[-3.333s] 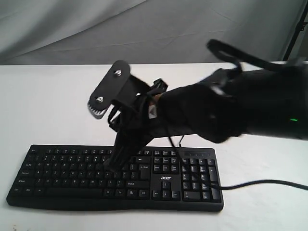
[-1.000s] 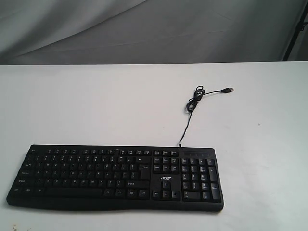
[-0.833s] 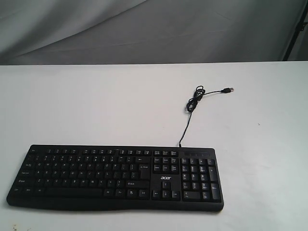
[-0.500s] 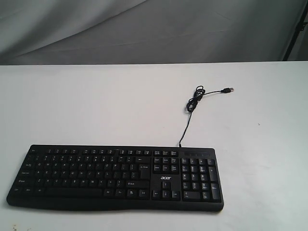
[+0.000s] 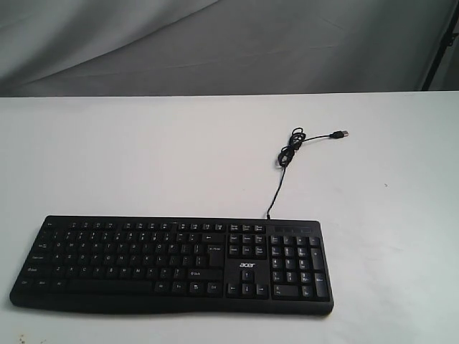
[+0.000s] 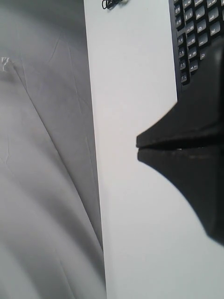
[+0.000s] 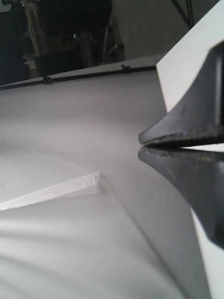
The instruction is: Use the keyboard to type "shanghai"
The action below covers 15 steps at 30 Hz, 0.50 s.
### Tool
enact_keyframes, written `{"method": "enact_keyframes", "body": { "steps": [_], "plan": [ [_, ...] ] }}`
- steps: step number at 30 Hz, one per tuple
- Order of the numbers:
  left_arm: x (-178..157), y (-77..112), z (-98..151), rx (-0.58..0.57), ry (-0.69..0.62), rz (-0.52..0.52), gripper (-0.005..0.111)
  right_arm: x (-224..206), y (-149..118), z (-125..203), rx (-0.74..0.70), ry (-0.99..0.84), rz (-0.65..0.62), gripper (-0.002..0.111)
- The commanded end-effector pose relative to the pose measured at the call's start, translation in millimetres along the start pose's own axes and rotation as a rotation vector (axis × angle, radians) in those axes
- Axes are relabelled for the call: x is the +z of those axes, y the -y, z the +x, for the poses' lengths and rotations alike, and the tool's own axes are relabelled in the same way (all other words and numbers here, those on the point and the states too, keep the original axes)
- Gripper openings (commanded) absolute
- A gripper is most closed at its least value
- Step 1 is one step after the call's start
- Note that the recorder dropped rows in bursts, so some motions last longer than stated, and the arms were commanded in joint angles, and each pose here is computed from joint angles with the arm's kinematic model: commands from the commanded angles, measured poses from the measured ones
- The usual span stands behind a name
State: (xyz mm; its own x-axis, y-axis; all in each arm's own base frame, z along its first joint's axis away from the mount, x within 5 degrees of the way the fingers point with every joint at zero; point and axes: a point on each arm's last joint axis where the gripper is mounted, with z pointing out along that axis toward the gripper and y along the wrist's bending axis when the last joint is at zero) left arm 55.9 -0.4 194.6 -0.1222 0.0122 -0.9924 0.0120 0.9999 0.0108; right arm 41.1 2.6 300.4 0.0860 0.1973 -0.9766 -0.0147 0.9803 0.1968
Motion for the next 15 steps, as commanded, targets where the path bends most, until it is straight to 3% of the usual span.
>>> {"method": "enact_keyframes", "body": {
  "steps": [1,6,12,15],
  "plan": [
    [-0.1,0.0,-0.5,-0.009,0.012,-0.001,0.0,4.7,9.3,23.4,-0.119,-0.047,0.053,0.0],
    [-0.1,0.0,-0.5,-0.009,0.012,-0.001,0.0,10.8,21.5,75.7,-0.223,-0.027,0.06,0.0],
    [-0.1,0.0,-0.5,-0.009,0.012,-0.001,0.0,6.8,25.5,94.1,-0.199,-0.093,0.072,0.0],
    [-0.1,0.0,-0.5,-0.009,0.012,-0.001,0.0,4.8,28.3,105.5,-0.201,-0.223,0.091,0.0]
  ]
}}
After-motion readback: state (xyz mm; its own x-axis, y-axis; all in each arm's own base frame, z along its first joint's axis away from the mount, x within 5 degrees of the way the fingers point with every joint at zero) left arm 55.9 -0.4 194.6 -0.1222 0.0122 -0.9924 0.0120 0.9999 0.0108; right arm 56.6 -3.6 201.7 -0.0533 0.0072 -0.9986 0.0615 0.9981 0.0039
